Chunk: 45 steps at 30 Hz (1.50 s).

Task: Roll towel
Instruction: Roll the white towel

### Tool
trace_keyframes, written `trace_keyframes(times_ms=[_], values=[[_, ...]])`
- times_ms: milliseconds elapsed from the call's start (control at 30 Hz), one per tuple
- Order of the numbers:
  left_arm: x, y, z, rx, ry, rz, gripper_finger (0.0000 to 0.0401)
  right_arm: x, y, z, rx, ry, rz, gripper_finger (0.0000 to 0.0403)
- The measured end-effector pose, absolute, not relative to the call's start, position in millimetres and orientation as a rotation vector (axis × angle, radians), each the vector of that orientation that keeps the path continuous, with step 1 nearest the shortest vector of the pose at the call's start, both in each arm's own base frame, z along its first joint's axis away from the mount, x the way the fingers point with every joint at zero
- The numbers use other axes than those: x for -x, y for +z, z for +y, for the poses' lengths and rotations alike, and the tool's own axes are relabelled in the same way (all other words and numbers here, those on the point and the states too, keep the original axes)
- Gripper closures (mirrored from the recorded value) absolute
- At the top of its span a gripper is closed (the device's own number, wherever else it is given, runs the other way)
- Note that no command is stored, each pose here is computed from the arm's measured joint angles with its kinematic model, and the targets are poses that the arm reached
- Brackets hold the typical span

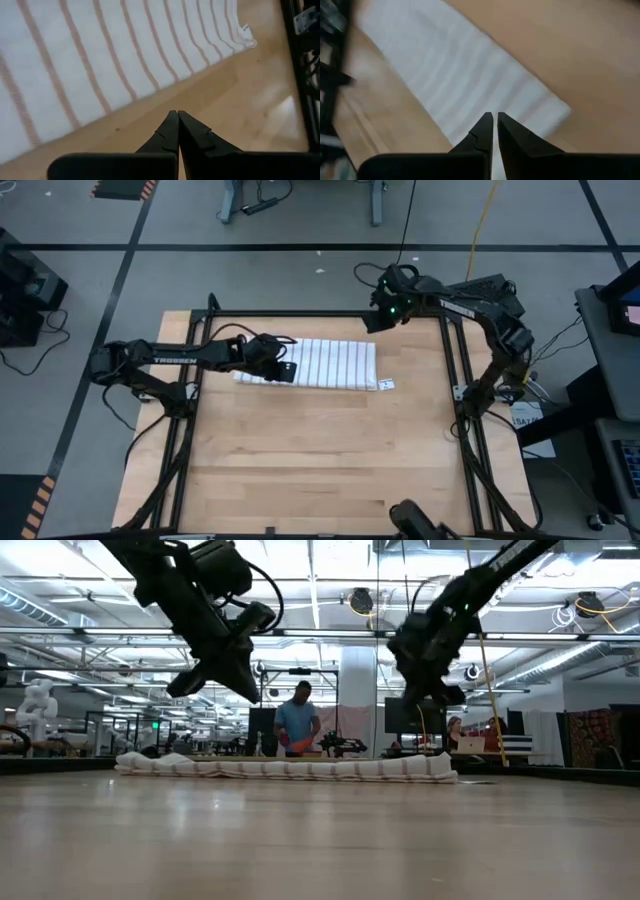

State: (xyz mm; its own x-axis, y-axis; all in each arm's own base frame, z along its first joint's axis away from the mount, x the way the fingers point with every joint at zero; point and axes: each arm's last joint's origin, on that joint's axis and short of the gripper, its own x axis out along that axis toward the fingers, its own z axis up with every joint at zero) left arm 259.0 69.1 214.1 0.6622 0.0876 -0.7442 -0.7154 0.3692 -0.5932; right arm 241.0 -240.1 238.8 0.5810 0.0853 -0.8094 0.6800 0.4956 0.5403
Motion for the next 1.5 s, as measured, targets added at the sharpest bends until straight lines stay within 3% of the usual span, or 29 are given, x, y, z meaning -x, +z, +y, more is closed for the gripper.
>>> trace_keyframes(times_ms=[233, 433, 600, 1033, 1500], values=[[-273.9, 229.3, 59.5, 1.095, 0.56, 0.625, 0.0395, -242.4, 182.5, -250.3, -0.968, -0.325, 1.136, 0.0385], [-280.1, 249.5, 52.7, 1.035, 0.603, 0.598, 0.0395, -249.9, 162.0, -254.5, -0.868, -0.332, 1.194, 0.0385], [-278.0, 248.9, 49.6, 1.007, 0.64, 0.627, 0.0395, -255.9, 155.1, -255.9, -0.753, -0.393, 1.233, 0.0385], [-265.8, 238.4, 47.5, 0.865, 0.656, 0.815, 0.0395, -269.4, 136.2, -225.6, -0.833, -0.456, 1.396, 0.0385], [-236.3, 194.4, 49.3, 0.847, 0.738, 1.048, 0.0395, -298.3, 141.0, -138.9, -0.91, -0.42, 1.66, 0.0385]])
